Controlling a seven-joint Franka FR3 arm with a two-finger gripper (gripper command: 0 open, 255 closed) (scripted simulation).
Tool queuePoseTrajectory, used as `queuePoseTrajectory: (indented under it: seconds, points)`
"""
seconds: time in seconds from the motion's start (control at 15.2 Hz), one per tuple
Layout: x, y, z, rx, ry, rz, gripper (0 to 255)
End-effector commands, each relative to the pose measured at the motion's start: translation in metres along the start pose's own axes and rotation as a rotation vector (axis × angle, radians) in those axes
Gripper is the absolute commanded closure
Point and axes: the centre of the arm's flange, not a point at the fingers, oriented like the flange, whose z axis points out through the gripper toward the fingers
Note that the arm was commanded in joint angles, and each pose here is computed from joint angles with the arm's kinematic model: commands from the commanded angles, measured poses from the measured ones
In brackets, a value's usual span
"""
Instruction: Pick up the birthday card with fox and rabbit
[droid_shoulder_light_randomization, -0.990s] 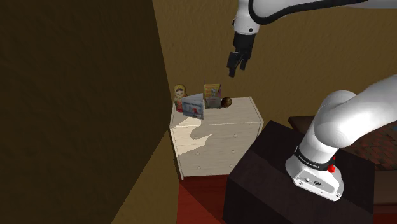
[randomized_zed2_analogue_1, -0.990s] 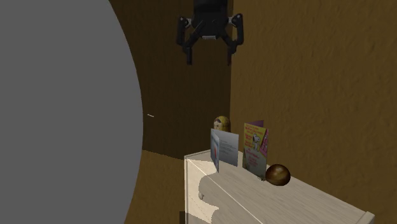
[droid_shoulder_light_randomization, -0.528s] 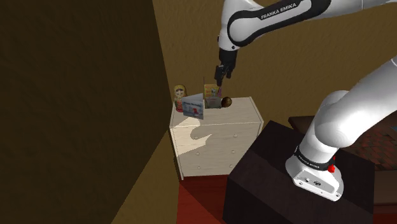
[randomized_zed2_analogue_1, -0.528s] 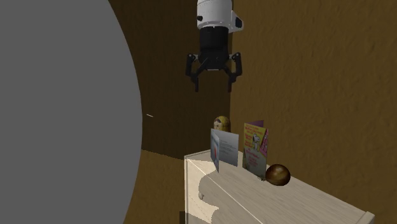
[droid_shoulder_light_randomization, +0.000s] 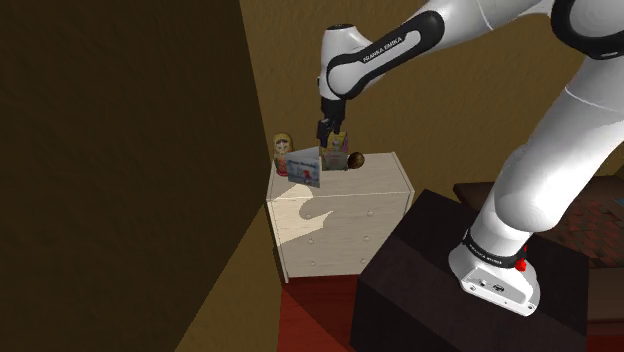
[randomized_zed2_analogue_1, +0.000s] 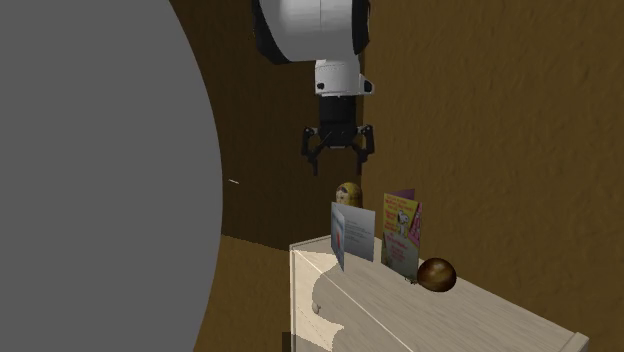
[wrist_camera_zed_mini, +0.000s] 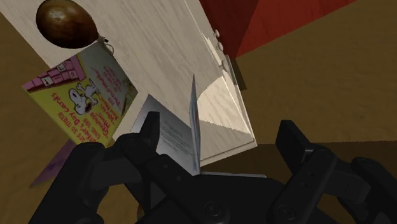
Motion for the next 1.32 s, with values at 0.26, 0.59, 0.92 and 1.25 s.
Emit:
queuePoseTrajectory:
  seconds: [0.26, 0.59, 0.92, 1.25]
  points:
    - [0.049, 0.006, 0.060, -0.017, 0.006, -0.068, 0]
    - [0.092, 0.008, 0.108, -0.031, 0.012, -0.124, 0]
    - [0.106, 0.008, 0.140, -0.035, 0.013, -0.143, 0]
    - [0.103, 0.007, 0.164, -0.035, 0.013, -0.143, 0]
